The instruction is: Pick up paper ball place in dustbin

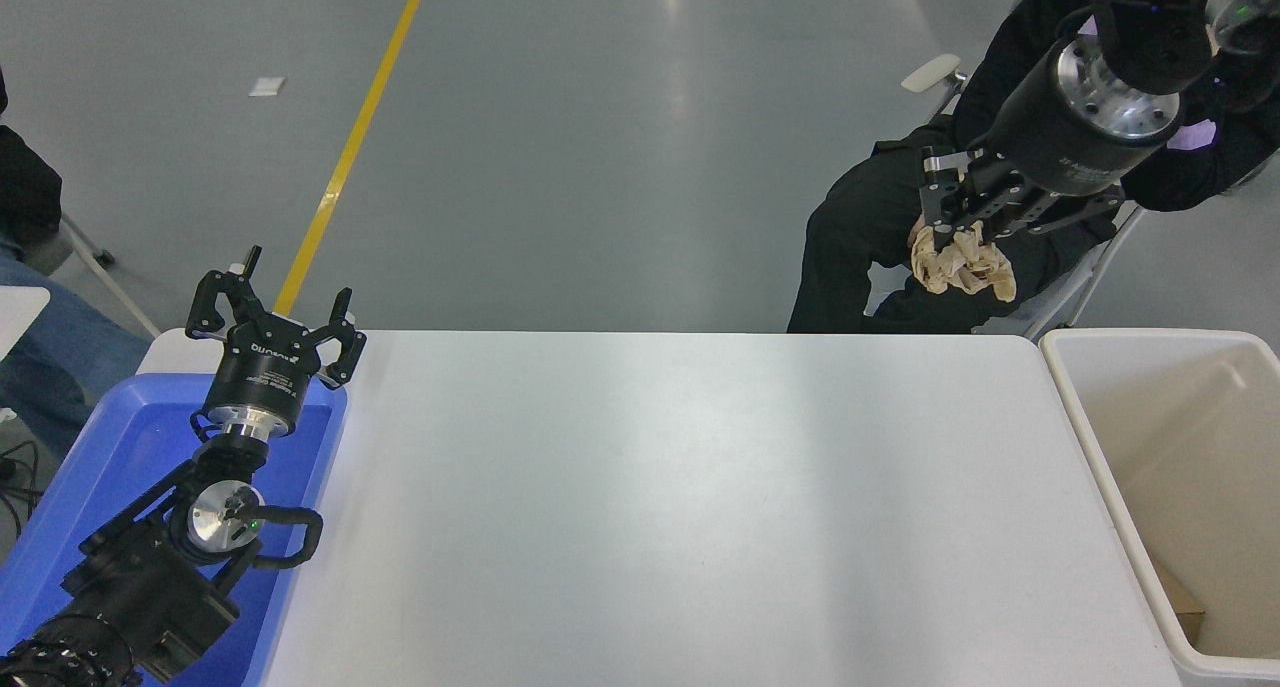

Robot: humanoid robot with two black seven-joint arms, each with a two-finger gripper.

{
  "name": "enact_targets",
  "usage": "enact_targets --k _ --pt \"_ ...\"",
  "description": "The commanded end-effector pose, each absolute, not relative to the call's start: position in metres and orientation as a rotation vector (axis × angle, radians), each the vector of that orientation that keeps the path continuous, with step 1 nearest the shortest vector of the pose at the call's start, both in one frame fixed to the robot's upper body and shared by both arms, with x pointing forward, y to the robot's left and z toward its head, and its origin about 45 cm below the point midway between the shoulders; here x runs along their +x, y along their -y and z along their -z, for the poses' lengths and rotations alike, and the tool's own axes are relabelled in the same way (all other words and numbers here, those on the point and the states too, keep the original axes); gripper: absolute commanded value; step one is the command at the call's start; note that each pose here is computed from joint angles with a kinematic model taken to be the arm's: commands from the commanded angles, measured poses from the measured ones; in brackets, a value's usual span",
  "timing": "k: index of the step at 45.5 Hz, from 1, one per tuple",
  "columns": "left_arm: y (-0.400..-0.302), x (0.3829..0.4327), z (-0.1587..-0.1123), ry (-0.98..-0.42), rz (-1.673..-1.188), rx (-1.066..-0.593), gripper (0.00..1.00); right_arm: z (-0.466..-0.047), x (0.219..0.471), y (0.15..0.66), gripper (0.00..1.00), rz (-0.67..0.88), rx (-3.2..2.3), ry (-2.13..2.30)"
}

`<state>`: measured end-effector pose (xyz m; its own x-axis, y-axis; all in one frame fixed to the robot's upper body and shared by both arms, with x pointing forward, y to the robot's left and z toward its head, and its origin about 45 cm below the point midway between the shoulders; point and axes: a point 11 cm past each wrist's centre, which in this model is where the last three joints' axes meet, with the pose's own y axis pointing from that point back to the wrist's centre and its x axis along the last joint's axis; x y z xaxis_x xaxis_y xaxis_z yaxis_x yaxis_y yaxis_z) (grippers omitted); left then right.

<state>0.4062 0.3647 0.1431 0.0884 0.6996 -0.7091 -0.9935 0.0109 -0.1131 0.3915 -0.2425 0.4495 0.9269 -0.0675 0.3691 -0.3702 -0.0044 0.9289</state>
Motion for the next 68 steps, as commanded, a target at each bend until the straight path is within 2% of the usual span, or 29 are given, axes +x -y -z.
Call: enact_targets --k 1,20,27,35,46,50,68 --pt "-0.3647 0.4063 -0.1432 -0.536 -1.424 -0.697 0.98 -0.469 0.386 0.246 0.0 -0.262 1.56 0.374" --pt "-0.3655 0.4062 -0.1433 -0.535 -1.426 -0.695 0.98 -0.457 0.387 0.263 0.0 -0.216 1.537 0.378" --pt "-0.3658 0.4057 -0.1428 -0.535 -1.428 -0.696 0.98 -0.445 0.38 0.315 0.0 -0.094 1.529 0.456" --pt "-0.3661 0.4052 -0.1422 -0.537 -1.429 -0.696 0.98 -0.429 0.36 0.383 0.0 0.039 1.508 0.541" --pt "-0.3661 0.4052 -0.1422 -0.537 -1.429 -0.696 0.98 -0.378 0.323 0.452 0.0 0.24 1.452 0.548" --pt "-0.3661 0.4052 -0.1422 -0.537 -1.429 -0.696 0.98 -0.363 0.316 0.481 0.0 0.265 1.432 0.659" --pt "-0.3661 0.4052 -0.1422 -0.537 -1.429 -0.696 0.98 -0.234 0.304 0.568 0.0 0.162 1.098 0.924"
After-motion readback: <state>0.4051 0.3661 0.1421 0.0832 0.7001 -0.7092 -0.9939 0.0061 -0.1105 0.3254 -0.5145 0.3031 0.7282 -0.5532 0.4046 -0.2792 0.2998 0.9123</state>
